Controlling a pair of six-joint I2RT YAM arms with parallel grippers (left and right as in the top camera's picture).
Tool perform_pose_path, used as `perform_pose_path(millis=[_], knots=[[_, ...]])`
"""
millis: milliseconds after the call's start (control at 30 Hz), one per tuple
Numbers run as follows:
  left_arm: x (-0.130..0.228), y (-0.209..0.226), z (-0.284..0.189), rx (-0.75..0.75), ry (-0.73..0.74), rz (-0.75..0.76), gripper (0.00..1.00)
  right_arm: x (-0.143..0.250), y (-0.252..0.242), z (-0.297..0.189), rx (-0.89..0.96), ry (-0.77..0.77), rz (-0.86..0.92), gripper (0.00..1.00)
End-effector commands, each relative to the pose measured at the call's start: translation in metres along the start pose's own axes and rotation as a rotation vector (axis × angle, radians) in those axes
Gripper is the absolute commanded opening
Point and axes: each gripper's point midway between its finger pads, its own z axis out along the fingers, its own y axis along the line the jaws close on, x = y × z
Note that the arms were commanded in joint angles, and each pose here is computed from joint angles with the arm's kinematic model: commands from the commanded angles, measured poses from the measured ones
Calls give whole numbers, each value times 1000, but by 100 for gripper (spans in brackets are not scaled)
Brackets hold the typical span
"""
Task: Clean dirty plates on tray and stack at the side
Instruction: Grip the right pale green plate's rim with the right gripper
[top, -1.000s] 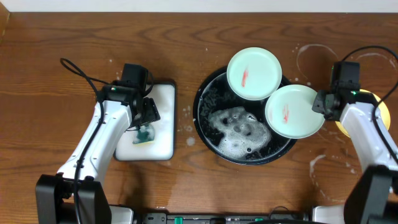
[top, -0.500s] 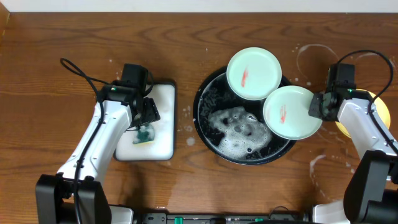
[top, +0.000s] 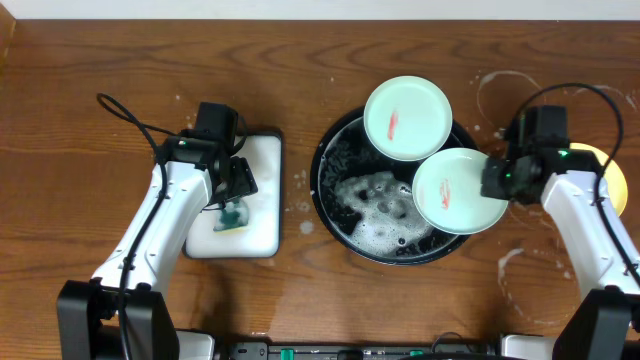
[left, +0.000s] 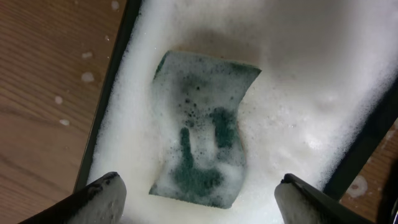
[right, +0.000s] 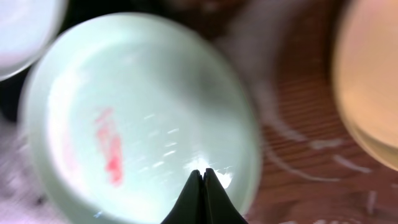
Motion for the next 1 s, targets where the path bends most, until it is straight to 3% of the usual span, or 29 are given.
perform_pose_path(millis=[0, 133, 167, 200, 233, 400, 600, 733, 867, 933, 967], knots=[[-1, 2, 0, -8, -3, -3, 82, 9, 32, -3, -54, 17, -105, 1], [-1, 2, 0, -8, -3, -2, 82, 3, 19, -3, 84, -18, -101, 2], [-1, 2, 0, -9, -4, -3, 82, -3, 8, -5, 148, -45, -79, 13], [-1, 2, 0, -8, -3, -2, 82, -16, -7, -8, 222, -99, -55, 52], [-1, 2, 0, -8, -3, -2, 82, -22, -12, -9, 231, -122, -45, 54], [-1, 2, 0, -8, -3, -3, 82, -38, -24, -4, 217, -162, -48, 52], [-1, 2, 0, -9, -4, -2, 82, -30, -45, 20, 221, -83, -10, 50], [-1, 2, 0, -8, -3, -2, 82, -22, -36, 40, 129, -21, -22, 47], [-1, 2, 0, -8, -3, -2, 82, -9, -32, 51, 105, 45, -27, 30], [-1, 2, 0, -8, -3, -2, 82, -5, -34, 51, 112, 61, -28, 1], [-1, 2, 0, -8, -3, -2, 82, -3, -34, 49, 117, 66, -28, 1]])
